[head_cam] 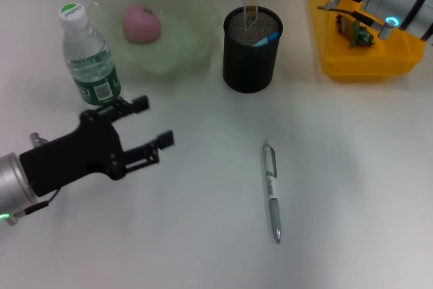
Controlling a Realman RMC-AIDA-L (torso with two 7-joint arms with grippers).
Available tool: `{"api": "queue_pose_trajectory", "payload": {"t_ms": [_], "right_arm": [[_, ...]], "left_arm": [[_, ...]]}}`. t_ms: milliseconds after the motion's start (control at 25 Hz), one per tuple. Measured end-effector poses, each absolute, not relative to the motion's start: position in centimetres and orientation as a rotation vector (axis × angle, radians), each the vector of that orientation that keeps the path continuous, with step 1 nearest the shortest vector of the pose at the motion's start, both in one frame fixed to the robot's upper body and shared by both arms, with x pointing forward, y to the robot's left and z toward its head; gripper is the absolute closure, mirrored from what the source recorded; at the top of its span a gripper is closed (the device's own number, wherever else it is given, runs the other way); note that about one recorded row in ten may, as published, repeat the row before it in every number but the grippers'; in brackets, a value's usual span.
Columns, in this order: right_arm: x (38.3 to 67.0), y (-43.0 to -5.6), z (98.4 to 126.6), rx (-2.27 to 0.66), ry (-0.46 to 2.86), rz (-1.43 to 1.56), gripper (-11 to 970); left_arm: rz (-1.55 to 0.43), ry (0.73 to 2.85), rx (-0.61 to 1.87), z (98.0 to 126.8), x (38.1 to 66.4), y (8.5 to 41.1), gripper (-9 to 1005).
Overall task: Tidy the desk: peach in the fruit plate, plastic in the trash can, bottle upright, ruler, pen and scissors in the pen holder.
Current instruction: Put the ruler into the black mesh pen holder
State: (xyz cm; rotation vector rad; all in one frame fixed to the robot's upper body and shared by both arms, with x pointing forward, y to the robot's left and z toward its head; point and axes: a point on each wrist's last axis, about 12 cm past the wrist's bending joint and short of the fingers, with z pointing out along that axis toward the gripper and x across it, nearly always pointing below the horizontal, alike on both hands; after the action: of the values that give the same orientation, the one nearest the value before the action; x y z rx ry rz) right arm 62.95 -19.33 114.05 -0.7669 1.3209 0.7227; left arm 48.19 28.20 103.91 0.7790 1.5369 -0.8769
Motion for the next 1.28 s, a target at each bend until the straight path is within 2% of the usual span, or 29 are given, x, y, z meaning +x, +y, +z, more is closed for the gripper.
{"api": "queue_pose_trajectory", "payload": {"t_ms": [360, 1280], "right_arm": [[63.5, -18.4, 113.5, -0.784, 1.343, 0.668, 546], [64.0, -17.2, 111.9, -0.772, 1.450, 0.629, 537]], "left_arm": [[-0.723, 1.502, 0.621, 102.4, 46.9, 28.5, 199], [-0.735, 1.482, 0.615, 102.4, 46.8, 28.1, 199]]}}
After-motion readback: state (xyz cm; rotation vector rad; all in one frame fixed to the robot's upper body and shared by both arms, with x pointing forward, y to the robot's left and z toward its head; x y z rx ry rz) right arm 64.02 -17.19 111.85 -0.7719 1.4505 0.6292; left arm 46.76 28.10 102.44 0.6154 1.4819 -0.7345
